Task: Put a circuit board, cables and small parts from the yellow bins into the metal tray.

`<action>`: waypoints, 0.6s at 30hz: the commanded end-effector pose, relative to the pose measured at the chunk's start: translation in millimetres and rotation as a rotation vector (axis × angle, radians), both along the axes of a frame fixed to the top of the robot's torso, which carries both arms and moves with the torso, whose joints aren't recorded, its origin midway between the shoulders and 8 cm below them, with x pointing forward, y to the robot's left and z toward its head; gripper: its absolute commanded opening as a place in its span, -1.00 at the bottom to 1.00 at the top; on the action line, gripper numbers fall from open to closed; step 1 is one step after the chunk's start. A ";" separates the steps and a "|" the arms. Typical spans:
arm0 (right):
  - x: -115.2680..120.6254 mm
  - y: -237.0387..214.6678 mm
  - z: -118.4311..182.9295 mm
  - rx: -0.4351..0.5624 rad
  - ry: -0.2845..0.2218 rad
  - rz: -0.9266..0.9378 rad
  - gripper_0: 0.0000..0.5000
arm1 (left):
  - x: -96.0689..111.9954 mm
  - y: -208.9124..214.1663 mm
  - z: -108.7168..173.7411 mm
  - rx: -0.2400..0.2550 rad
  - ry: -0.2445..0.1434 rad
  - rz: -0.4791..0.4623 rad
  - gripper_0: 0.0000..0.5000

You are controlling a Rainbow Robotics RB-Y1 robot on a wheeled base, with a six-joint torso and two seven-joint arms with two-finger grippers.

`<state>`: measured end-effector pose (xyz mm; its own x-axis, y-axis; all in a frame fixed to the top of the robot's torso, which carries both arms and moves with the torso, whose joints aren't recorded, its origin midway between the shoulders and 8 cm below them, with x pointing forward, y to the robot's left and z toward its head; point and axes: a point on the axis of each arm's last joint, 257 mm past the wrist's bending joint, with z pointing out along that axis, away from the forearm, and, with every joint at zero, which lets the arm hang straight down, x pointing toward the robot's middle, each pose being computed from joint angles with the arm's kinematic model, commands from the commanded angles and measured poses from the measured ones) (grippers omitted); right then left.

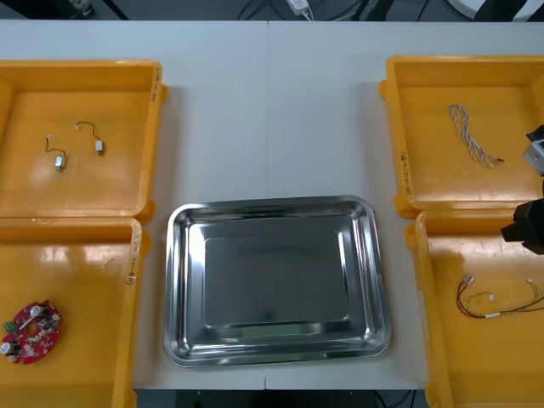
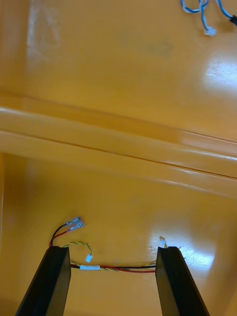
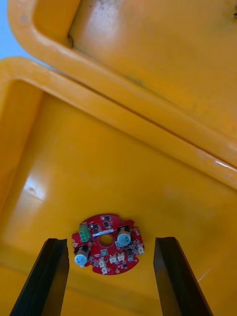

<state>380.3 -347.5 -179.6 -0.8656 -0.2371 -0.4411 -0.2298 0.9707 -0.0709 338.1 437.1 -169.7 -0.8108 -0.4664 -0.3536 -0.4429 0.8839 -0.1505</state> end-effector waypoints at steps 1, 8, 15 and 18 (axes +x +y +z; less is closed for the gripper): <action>-5.9 -0.6 8.3 -0.098 -0.031 0.148 1.00 | -23.7 22.3 1.3 0.006 0.026 0.145 1.00; -22.6 -1.1 0.4 -0.192 -0.028 0.347 1.00 | -45.1 23.7 -23.0 -0.038 0.084 0.236 1.00; -39.3 -2.0 -7.8 -0.277 -0.020 0.522 1.00 | -51.2 26.4 -39.4 -0.054 0.084 0.279 1.00; -42.7 -4.9 -11.3 -0.313 -0.012 0.594 1.00 | -49.4 25.3 -44.9 -0.062 0.072 0.289 1.00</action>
